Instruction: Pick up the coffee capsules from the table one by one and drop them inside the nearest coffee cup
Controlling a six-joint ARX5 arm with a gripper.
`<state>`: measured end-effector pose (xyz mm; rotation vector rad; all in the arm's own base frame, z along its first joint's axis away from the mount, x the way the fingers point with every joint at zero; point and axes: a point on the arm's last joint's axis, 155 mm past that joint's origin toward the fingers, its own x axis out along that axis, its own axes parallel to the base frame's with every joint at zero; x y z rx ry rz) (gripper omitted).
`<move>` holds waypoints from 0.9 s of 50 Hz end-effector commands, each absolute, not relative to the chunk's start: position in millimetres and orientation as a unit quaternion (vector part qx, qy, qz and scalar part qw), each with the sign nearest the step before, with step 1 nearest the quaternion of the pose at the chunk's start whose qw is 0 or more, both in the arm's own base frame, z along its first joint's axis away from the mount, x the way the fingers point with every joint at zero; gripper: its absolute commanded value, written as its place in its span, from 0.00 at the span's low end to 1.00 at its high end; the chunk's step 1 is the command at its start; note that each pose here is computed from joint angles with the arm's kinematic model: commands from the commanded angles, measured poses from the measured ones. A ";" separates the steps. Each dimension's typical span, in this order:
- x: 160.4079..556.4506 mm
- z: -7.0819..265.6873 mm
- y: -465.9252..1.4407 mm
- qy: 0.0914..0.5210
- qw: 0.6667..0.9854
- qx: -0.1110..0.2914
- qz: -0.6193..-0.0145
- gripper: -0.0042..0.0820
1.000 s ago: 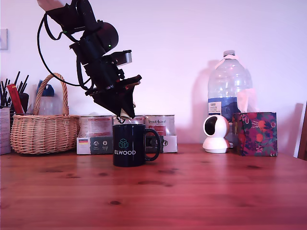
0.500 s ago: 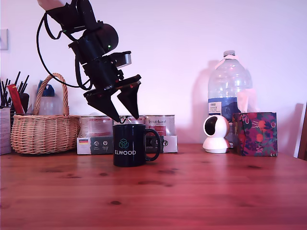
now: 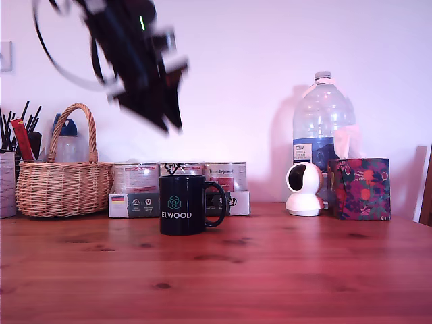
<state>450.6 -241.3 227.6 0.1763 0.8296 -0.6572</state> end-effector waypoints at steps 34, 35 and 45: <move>378.4 302.6 -167.5 0.271 0.931 0.056 -0.238 0.03; 376.0 299.9 -164.0 0.270 0.933 0.052 -0.233 0.03; 354.1 268.6 -124.9 0.247 0.950 0.025 -0.190 0.03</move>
